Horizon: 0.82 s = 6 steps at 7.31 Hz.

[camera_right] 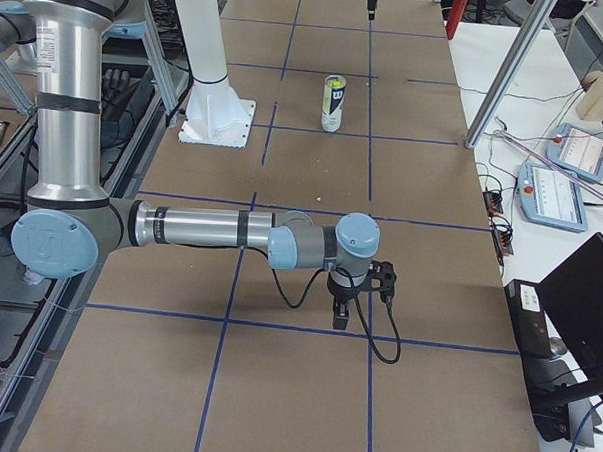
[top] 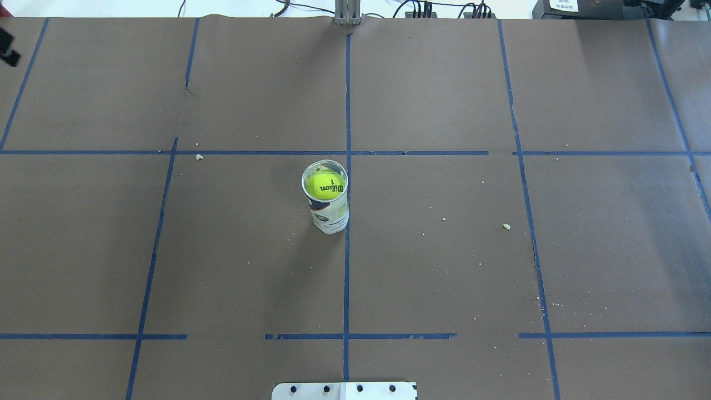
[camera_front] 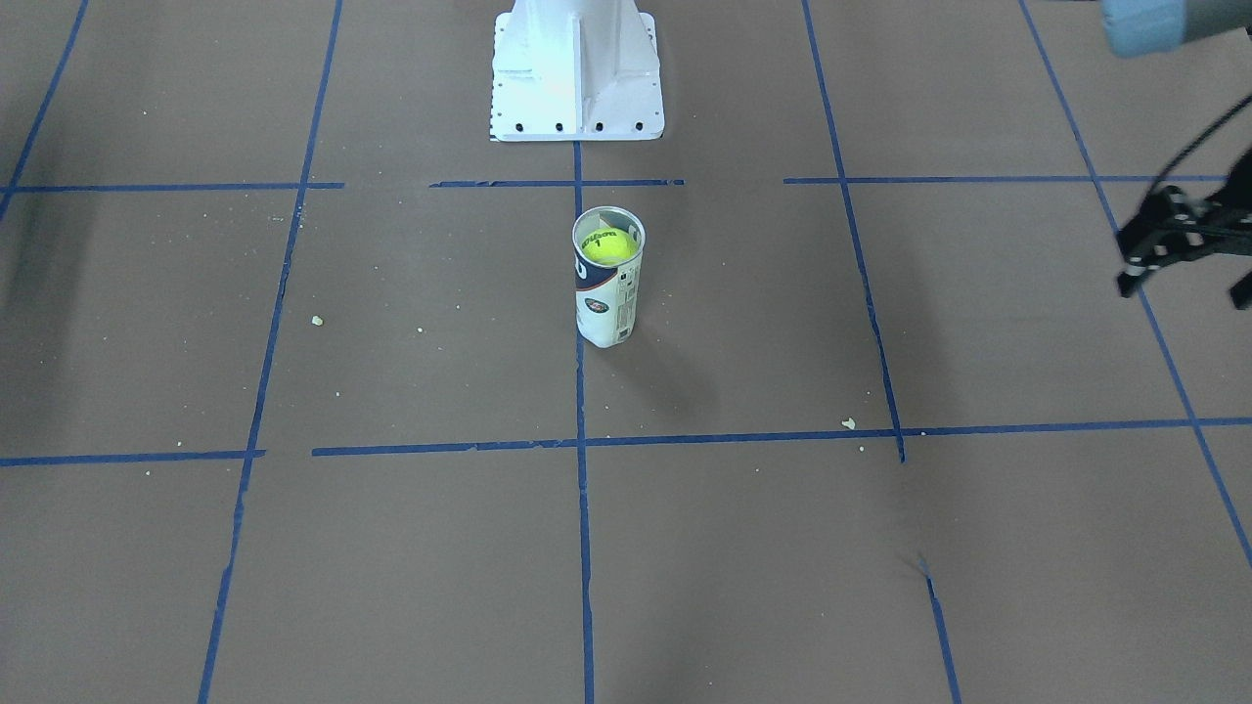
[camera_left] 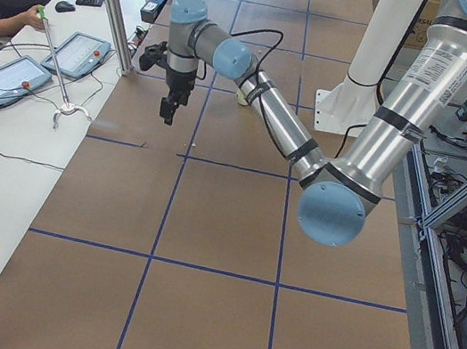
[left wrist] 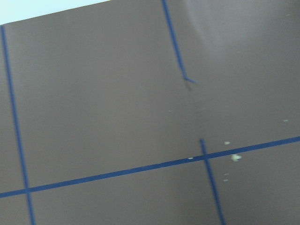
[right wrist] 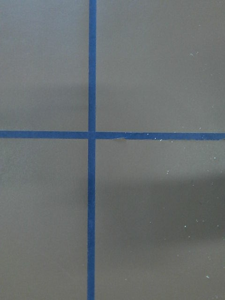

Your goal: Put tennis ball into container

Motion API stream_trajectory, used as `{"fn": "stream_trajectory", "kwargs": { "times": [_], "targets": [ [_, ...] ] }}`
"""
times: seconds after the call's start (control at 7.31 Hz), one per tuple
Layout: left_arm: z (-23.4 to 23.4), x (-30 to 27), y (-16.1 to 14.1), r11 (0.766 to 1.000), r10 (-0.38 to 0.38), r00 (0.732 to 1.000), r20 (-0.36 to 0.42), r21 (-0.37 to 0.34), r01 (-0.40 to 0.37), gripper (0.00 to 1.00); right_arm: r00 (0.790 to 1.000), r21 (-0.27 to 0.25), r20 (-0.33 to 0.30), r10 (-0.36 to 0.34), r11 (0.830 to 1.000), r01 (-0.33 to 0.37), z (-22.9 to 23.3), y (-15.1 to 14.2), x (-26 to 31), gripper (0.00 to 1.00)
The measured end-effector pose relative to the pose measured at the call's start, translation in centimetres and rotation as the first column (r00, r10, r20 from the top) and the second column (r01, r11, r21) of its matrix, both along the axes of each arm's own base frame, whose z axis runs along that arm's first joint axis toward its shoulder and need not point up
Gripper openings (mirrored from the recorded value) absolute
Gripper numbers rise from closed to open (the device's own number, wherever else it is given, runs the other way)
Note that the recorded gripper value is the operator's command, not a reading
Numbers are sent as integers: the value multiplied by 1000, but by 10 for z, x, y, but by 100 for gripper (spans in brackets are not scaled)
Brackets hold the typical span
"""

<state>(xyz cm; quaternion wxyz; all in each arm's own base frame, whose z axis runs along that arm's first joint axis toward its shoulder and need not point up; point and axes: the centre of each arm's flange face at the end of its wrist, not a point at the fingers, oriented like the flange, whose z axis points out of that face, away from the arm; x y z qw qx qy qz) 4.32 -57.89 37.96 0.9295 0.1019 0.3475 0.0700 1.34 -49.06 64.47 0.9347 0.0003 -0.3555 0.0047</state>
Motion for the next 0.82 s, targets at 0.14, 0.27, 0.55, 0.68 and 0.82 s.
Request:
{"fn": "stream_trajectory", "kwargs": {
  "times": [0.14,0.27,0.55,0.68,0.82],
  "targets": [
    [70,-44,8,1000,1,1000,22,-17,0,100,1000,0,0,0,1000,0,0,0,0,100],
    [128,-72,26,999,-6,1000,30,-32,7,100,1000,0,0,0,1000,0,0,0,0,100],
    [206,-94,70,996,-19,999,28,-89,22,100,1000,0,0,-1,1000,1,0,0,0,100],
    [225,-97,84,992,-24,1000,13,-123,26,100,1000,0,0,-1,1000,1,0,0,0,100],
    [236,-98,91,988,-27,1000,1,-149,27,100,1000,0,0,-1,1000,1,0,0,0,100]
  ]
}}
